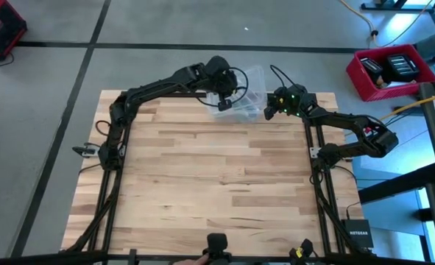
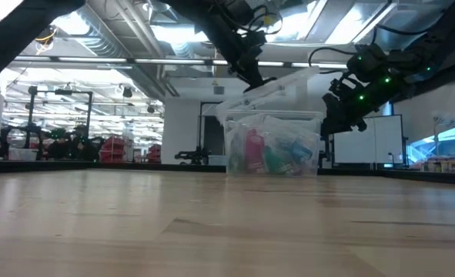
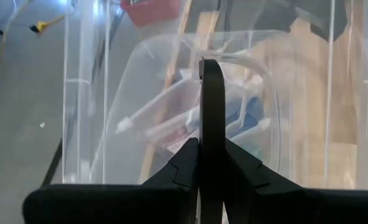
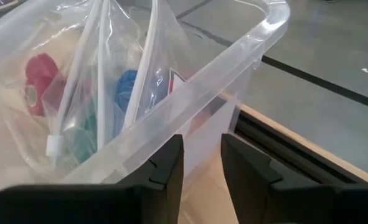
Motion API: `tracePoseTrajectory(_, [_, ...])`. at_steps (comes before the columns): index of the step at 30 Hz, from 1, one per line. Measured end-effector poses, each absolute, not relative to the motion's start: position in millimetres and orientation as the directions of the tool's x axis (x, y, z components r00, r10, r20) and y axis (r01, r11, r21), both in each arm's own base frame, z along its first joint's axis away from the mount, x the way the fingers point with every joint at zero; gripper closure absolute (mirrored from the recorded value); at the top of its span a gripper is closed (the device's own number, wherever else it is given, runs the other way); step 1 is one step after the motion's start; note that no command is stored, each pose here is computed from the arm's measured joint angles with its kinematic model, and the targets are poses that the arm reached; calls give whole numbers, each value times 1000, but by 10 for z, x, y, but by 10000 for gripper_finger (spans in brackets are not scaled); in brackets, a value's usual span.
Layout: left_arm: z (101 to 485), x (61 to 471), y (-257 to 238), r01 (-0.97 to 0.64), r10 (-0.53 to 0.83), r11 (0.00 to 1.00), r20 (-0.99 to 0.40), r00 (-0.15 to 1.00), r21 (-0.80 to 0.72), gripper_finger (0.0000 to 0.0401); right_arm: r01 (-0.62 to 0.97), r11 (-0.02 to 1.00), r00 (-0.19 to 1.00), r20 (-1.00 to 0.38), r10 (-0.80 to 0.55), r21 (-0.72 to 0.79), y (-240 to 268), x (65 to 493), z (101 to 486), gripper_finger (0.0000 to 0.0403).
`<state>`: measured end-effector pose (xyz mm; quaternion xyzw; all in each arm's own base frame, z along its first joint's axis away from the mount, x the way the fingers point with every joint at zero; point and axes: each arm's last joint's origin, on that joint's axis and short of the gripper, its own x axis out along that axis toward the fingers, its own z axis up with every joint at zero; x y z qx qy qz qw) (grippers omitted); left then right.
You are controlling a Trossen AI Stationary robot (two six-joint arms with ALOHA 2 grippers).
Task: Roll bandage
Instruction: Close the transparent bin
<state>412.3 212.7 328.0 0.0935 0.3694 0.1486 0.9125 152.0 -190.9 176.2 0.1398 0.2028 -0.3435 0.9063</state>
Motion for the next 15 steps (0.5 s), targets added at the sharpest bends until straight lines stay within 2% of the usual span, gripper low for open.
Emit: tracePoseTrajectory(15, [2962, 4309, 2180, -196, 308, 951, -671, 675, 240, 363, 640, 761, 714, -448, -538, 104, -1893, 1520, 1793, 293])
